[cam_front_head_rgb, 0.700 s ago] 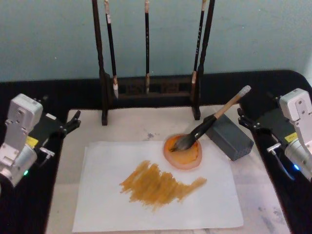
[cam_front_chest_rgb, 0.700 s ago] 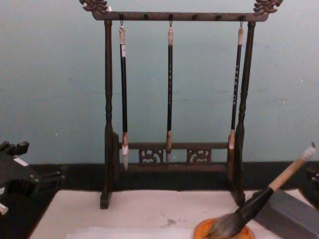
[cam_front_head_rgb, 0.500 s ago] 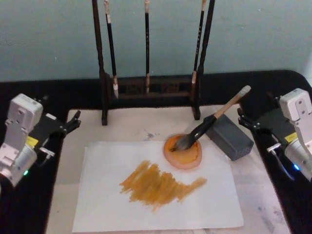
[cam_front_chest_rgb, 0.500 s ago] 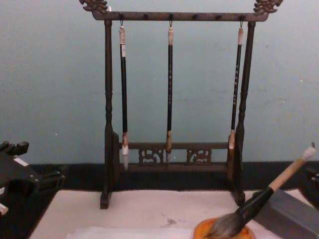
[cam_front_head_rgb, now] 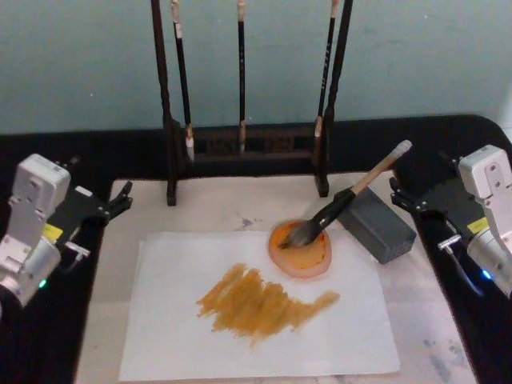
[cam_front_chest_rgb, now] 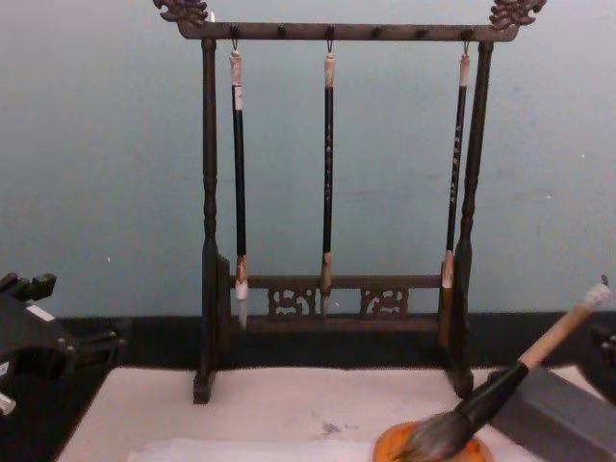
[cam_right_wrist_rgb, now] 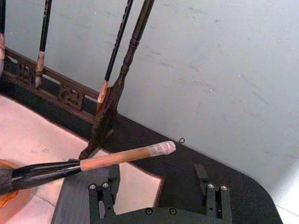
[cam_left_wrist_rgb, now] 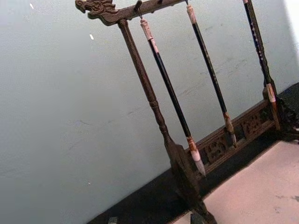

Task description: Pick up the brush from the inkstone, write on the paper, then place the brush back to its original position.

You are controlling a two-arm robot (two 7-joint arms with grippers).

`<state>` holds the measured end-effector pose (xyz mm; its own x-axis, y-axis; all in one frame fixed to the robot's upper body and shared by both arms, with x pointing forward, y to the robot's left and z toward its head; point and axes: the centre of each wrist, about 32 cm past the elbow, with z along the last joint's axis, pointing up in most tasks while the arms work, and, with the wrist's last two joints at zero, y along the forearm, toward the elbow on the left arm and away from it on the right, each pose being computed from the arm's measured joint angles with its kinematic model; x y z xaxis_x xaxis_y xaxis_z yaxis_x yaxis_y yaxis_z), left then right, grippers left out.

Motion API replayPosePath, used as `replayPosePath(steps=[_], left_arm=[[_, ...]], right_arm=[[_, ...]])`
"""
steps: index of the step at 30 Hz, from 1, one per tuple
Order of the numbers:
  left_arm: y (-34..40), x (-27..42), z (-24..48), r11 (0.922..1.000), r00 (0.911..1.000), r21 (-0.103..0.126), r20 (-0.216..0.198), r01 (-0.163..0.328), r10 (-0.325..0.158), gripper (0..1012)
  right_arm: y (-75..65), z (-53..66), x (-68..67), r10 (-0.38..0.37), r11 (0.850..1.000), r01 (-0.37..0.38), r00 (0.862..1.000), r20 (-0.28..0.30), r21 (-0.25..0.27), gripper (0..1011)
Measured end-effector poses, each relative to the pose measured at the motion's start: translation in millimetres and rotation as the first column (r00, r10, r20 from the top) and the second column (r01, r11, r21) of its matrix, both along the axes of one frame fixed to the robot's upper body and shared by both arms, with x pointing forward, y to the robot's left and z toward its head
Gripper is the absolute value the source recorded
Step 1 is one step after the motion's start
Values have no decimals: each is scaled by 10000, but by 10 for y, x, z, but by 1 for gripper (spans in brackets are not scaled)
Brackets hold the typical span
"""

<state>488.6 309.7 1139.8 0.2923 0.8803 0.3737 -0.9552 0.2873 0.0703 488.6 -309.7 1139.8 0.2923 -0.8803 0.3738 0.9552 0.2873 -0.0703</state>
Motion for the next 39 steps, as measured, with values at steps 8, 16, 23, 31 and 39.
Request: replayPosePath(steps=[8,16,23,31,39], left_arm=[[0,0,0,10000,10000,0,1,-1,1,1010],[0,0,0,10000,10000,0,1,0,0,1010],[0,0,0,10000,10000,0,1,0,0,1010],[0,0,0,10000,10000,1,1,0,0,1010],[0,0,0,10000,10000,0,1,-1,1,1010]], right_arm=[[0,0,0,0,10000,0,10000,0,0,1000],[0,0,0,1,10000,-1,10000,0,1,1000],[0,0,0,0,10000,0,10000,1,1,1000],[0,0,0,0,10000,0,10000,-1,1,1000],[0,0,0,0,10000,0,10000,0,0,1000]])
